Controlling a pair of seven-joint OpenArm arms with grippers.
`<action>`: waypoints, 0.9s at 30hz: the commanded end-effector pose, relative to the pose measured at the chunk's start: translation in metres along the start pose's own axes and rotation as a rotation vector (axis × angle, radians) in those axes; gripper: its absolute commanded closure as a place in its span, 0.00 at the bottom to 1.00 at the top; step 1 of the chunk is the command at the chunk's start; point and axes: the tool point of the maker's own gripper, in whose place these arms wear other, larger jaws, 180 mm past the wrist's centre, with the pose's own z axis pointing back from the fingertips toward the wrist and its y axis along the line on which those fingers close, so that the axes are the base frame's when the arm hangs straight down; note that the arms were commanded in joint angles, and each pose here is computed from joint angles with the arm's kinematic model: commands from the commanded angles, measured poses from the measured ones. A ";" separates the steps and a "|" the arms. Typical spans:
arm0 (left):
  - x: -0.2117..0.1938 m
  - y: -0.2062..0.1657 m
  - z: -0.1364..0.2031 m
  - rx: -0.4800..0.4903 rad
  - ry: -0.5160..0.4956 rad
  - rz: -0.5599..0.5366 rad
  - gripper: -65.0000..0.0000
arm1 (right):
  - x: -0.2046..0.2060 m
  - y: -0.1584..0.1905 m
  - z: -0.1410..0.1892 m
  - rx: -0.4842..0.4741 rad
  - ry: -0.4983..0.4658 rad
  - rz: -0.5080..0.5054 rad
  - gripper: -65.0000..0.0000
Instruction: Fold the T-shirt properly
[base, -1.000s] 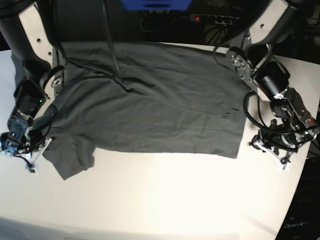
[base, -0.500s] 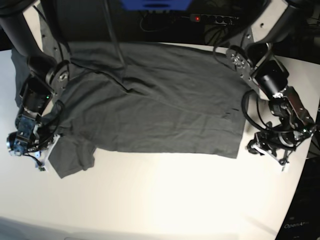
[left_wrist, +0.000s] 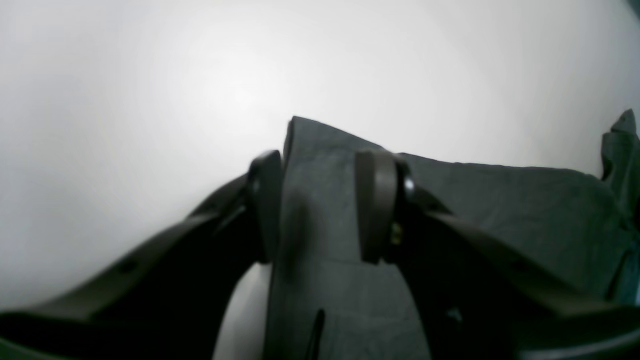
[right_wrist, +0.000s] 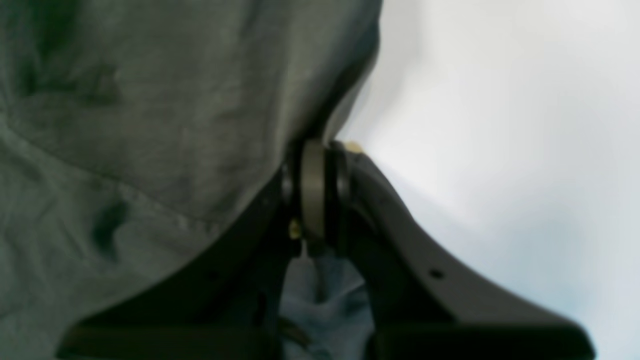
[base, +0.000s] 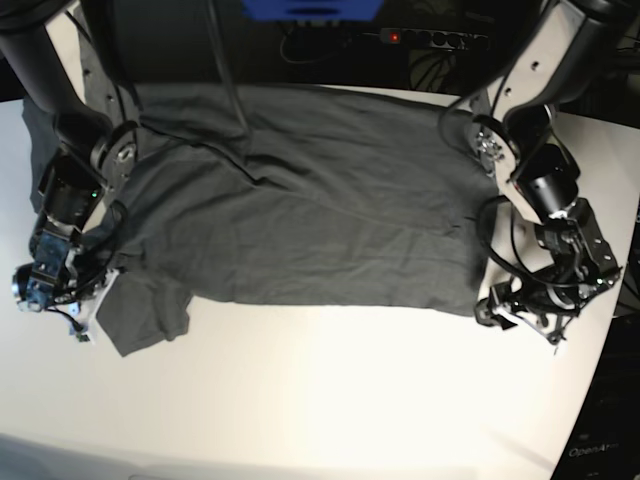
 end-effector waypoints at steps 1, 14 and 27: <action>0.032 -0.005 0.008 -0.008 -0.081 -0.008 0.61 | 0.018 -0.014 0.011 -0.027 -0.048 -0.006 0.98; 0.041 -0.020 -0.006 0.036 -0.063 0.049 0.65 | 0.010 -0.013 0.008 -0.026 -0.031 -0.005 0.98; 0.036 -0.017 -0.011 0.108 -0.016 0.061 0.65 | 0.009 -0.013 0.007 -0.025 -0.030 -0.005 0.98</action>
